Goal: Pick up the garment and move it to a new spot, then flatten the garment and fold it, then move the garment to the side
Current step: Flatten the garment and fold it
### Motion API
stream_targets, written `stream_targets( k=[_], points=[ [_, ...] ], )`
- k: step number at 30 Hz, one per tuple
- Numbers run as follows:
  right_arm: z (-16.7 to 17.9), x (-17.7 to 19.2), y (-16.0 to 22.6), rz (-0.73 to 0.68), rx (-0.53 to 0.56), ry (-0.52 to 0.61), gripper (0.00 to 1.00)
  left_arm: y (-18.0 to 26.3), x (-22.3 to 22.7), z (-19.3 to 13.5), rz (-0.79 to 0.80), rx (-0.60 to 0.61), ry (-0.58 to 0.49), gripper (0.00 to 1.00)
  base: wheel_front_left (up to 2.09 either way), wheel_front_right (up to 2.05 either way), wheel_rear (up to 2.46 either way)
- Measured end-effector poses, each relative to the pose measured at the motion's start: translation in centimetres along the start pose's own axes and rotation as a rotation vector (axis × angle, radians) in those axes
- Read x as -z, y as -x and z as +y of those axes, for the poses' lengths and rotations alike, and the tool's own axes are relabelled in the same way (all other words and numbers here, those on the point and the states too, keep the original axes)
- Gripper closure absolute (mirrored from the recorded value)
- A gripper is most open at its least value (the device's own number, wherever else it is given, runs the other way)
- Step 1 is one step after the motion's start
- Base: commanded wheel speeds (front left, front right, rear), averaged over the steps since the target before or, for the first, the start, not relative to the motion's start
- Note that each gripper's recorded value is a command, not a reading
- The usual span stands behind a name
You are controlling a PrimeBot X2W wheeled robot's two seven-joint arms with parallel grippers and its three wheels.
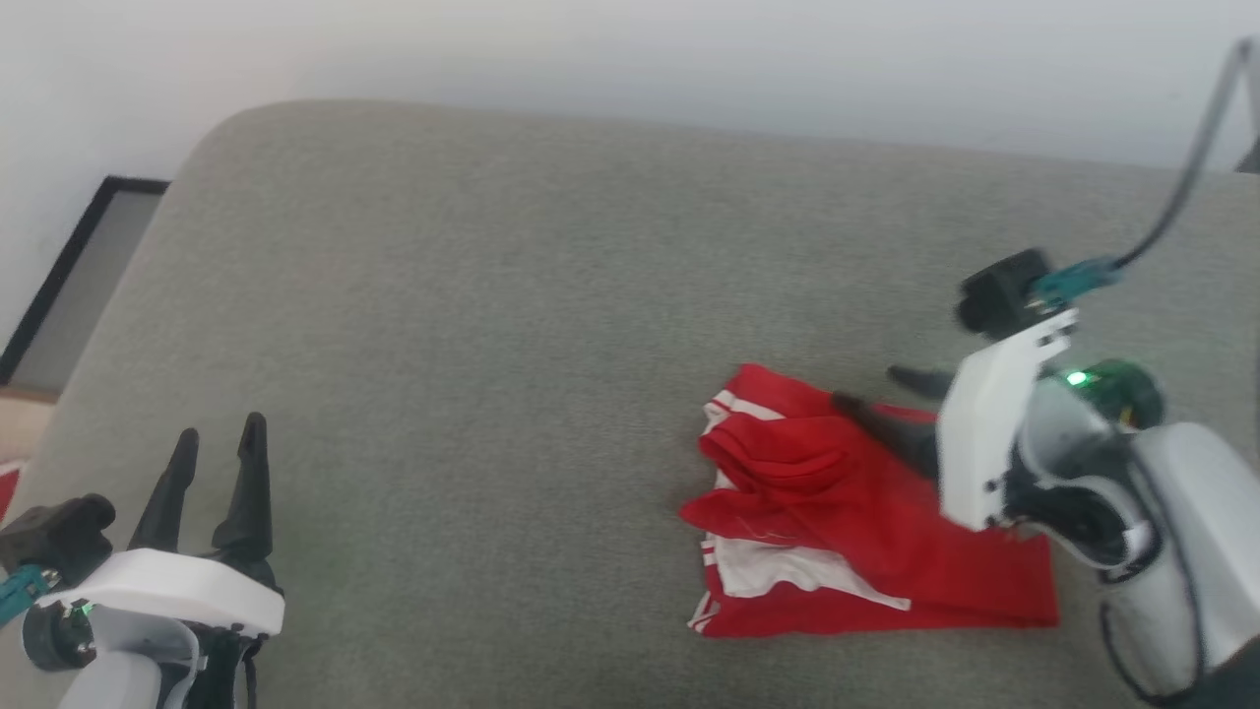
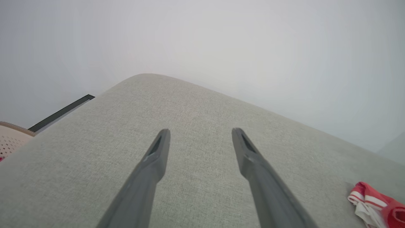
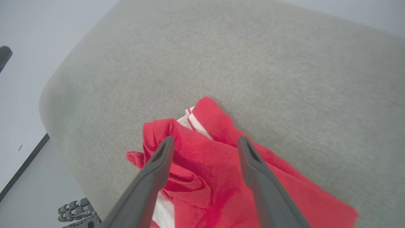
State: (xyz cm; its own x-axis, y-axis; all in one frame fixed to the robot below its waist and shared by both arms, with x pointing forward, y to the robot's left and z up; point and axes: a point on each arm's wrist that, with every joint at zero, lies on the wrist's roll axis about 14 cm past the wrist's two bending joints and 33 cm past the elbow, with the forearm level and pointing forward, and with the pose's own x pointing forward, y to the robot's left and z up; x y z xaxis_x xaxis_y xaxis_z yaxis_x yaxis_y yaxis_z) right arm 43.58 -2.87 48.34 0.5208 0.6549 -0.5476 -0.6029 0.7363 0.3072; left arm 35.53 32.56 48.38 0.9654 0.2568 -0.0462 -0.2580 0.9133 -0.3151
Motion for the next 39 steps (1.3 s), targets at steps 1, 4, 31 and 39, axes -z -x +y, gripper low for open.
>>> stream_targets(
  k=[1, 4, 31, 39],
  points=[
    [-0.8, -0.6, 0.7, -0.035, 0.024, 0.002, 0.00, -0.2, 0.0, -0.2, -0.001, 0.008, -0.001, 0.00, 0.00, 0.00, 0.00],
    [-2.9, -1.6, 2.9, -0.136, 0.092, -0.008, 0.00, -0.4, 0.2, -0.8, 0.005, 0.026, -0.005, 0.00, 0.00, 0.00, 0.00],
    [-13.1, 2.9, 21.0, -0.700, 0.646, 0.011, 0.00, 0.2, 0.1, -3.4, 0.019, 0.159, -0.055, 0.00, 0.00, 0.00, 0.00],
    [-12.9, 4.2, 21.3, -0.720, 0.660, -0.018, 0.00, 0.4, -0.6, -3.4, 0.000, 0.166, -0.059, 0.00, 0.00, 0.00, 0.00]
  ],
)
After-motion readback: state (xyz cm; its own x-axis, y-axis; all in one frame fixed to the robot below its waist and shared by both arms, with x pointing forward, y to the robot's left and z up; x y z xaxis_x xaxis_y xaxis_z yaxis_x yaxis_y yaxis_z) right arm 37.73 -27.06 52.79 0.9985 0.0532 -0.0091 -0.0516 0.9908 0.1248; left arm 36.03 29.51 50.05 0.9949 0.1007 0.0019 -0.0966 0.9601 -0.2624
